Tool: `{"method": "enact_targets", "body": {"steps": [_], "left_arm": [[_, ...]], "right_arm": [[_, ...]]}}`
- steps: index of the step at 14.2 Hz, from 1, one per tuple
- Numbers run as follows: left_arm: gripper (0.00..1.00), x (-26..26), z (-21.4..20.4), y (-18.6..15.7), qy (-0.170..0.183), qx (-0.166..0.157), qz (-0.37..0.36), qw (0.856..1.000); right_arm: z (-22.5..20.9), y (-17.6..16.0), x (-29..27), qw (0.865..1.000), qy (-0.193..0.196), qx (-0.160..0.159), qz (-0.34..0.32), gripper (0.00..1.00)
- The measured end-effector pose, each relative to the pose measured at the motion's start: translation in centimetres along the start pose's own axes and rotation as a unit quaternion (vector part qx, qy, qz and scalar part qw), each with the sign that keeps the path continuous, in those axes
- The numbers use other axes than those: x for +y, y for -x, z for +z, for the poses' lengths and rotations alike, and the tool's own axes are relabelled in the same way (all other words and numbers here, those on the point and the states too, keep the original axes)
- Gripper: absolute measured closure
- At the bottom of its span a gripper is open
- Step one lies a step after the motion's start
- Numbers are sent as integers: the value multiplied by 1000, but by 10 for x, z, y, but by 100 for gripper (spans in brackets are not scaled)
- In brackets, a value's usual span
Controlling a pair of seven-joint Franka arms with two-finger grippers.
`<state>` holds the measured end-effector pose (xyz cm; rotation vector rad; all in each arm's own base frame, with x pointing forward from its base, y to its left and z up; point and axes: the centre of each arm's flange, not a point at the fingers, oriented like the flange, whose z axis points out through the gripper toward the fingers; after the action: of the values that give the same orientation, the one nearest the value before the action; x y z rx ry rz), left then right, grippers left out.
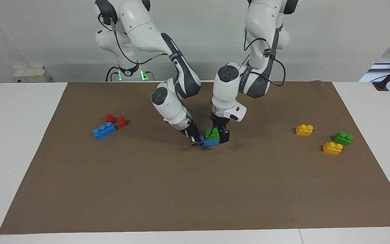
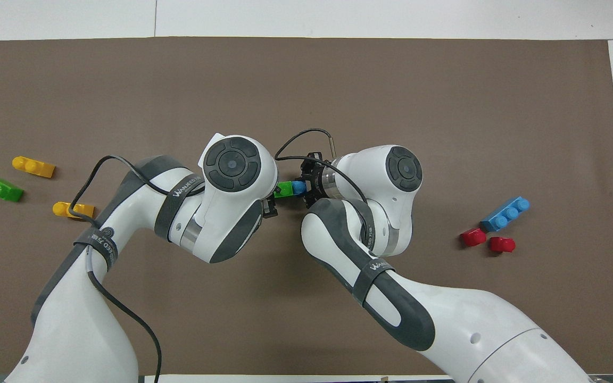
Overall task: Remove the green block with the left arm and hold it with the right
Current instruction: 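Grasp the green brick with the left gripper while the right gripper grasps blue, then hold the joined bricks firmly with both grippers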
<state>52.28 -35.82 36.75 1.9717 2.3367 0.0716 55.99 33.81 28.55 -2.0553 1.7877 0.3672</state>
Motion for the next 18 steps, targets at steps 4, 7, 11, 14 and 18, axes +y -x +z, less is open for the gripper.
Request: {"method": "enact_targets", "body": {"steps": [4, 7, 11, 14, 18], "left_arm": [[0, -1, 2, 3, 5, -4, -5, 1000], [10, -1, 9, 5, 12, 0, -7, 1000], [43, -5, 12, 9, 11, 2, -3, 1000], [65, -10, 12, 13, 17, 8, 12, 1000], [65, -10, 9, 13, 21, 9, 17, 1000]], "right_arm": [[0, 0, 0, 1000, 0, 0, 0, 65], [0, 0, 0, 1000, 0, 0, 0, 65], [-2, -3, -4, 1000, -14, 3, 2, 65], [-3, -5, -8, 1000, -24, 4, 3, 65], [-4, -4, -9, 1000, -25, 4, 2, 65]]}}
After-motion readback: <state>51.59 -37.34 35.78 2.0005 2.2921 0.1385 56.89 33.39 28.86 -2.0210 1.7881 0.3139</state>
